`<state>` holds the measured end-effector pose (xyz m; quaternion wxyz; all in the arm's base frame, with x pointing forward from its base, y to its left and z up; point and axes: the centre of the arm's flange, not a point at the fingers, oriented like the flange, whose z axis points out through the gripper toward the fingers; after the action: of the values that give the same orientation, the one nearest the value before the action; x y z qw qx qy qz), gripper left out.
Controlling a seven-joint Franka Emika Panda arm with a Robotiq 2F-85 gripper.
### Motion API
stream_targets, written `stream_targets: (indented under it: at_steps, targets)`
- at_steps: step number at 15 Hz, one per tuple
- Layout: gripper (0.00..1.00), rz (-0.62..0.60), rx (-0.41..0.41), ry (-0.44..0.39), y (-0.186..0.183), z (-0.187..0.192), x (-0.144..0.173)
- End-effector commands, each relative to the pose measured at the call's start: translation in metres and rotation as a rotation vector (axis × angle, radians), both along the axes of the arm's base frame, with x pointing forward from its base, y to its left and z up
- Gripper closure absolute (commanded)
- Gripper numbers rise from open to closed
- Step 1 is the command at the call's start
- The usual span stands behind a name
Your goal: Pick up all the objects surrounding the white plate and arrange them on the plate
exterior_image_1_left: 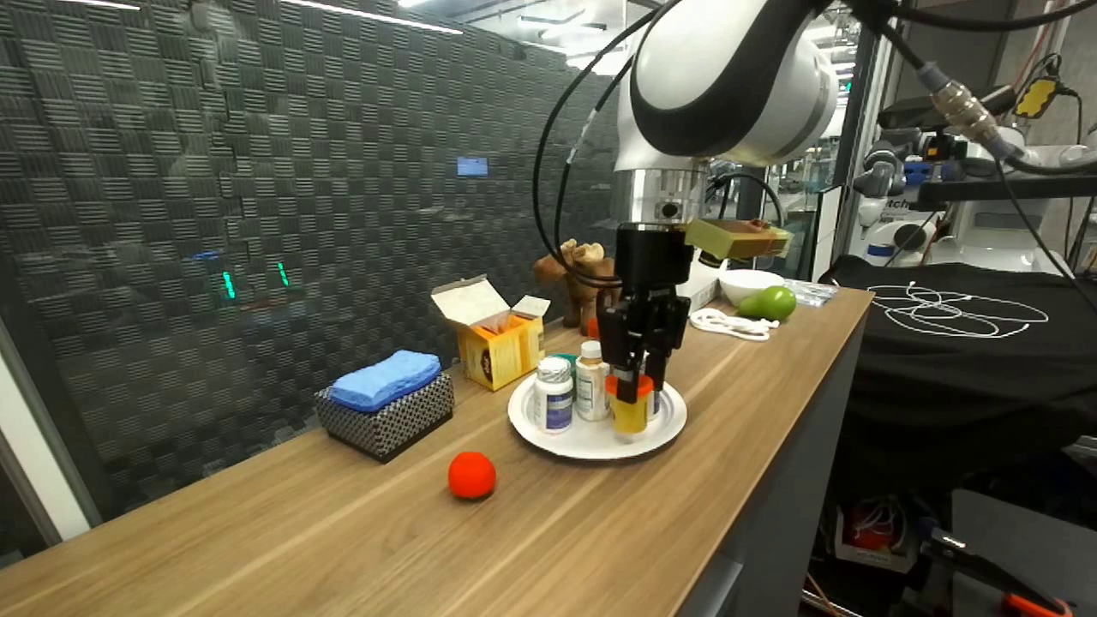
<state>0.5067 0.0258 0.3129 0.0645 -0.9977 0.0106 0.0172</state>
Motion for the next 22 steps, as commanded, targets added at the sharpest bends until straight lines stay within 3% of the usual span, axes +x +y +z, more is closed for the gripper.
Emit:
stream_targets:
  at_steps: [1,8,9,10,13,18,22]
  targets:
    - [0.73,0.007,0.014,-0.021,-0.003,-0.009,0.007]
    - [0.73,0.009,-0.001,-0.011,-0.010,-0.027,0.015]
    - [0.40,0.010,0.003,-0.006,-0.009,-0.025,0.016]
    - [0.21,0.010,0.004,-0.012,-0.008,-0.020,0.015]
    - [0.01,0.002,-0.030,-0.029,0.004,0.012,0.009]
    - [0.00,0.070,-0.023,-0.024,0.053,0.065,0.010]
    - [0.00,0.178,0.003,-0.037,0.103,0.066,0.026]
